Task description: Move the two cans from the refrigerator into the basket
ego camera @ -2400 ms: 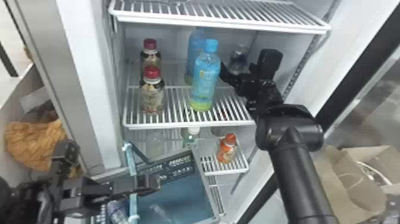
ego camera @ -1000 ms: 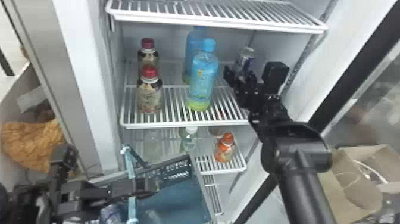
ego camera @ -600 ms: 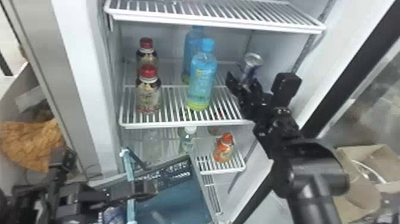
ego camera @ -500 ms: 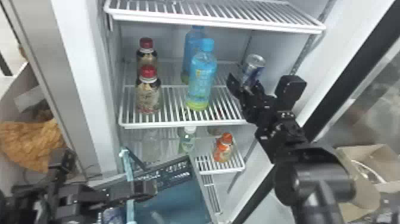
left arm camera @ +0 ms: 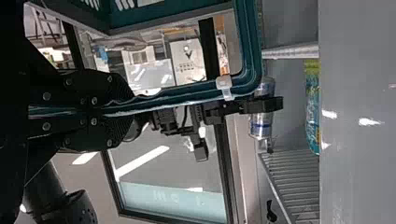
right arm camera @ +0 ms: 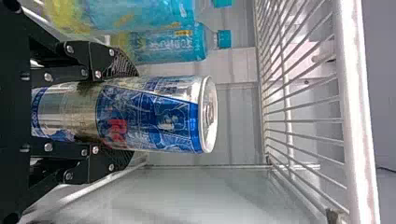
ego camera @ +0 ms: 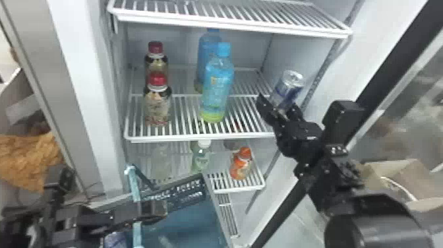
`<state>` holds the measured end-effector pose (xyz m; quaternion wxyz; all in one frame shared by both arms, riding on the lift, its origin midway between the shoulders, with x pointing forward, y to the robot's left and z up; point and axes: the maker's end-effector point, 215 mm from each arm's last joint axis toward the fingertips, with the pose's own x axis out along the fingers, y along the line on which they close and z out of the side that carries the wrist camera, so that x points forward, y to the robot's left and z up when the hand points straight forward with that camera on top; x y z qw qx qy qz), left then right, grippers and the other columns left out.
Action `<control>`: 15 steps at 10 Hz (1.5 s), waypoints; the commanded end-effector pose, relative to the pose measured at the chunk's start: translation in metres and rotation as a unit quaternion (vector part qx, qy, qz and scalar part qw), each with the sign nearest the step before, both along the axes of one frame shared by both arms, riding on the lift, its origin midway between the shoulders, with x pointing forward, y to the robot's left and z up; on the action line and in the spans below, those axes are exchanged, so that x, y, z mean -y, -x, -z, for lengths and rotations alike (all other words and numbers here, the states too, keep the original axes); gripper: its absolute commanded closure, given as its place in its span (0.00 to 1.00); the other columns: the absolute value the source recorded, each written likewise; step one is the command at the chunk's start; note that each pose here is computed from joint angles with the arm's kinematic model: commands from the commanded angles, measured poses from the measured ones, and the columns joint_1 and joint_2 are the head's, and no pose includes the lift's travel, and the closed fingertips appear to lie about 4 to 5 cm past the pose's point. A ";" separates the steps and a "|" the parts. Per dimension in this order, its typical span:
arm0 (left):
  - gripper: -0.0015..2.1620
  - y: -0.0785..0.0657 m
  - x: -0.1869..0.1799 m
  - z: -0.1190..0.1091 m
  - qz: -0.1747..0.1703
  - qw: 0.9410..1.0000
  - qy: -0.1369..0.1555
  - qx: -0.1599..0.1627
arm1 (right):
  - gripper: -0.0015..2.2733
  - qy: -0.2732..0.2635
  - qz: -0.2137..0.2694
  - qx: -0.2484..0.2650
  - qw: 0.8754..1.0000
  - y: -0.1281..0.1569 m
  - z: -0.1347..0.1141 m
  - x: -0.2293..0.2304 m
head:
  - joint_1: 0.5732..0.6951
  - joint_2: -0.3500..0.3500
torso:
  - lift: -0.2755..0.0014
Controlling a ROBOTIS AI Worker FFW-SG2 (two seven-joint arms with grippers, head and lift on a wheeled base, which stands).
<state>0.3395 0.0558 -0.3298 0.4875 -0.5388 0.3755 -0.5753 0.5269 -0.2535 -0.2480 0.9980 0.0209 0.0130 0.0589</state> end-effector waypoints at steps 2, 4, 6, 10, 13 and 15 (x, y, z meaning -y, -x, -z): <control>0.55 -0.001 0.000 0.000 -0.001 1.000 0.001 0.000 | 0.56 -0.011 -0.012 -0.017 1.000 0.040 0.000 -0.008 | 1.00 0.14 | 0.91; 0.55 0.000 0.001 0.000 0.000 1.000 0.001 0.000 | 0.56 -0.020 -0.036 -0.037 0.998 0.076 -0.003 -0.022 | 1.00 0.14 | 0.91; 0.55 0.000 0.000 0.000 -0.001 1.000 0.001 -0.001 | 0.56 -0.029 -0.068 -0.060 0.995 0.104 -0.003 -0.040 | 1.00 0.15 | 0.91; 0.55 -0.003 -0.003 0.000 -0.006 1.000 -0.001 0.001 | 0.56 -0.050 -0.130 -0.114 0.984 0.134 0.018 -0.075 | 1.00 0.21 | 0.91; 0.55 -0.004 -0.001 -0.001 -0.006 1.000 -0.002 0.003 | 0.56 -0.068 -0.177 -0.155 0.970 0.153 0.039 -0.107 | 1.00 0.25 | 0.91; 0.55 -0.004 0.001 -0.001 -0.003 1.000 -0.004 0.003 | 0.56 -0.083 -0.213 -0.173 0.958 0.162 0.046 -0.134 | 1.00 0.29 | 0.91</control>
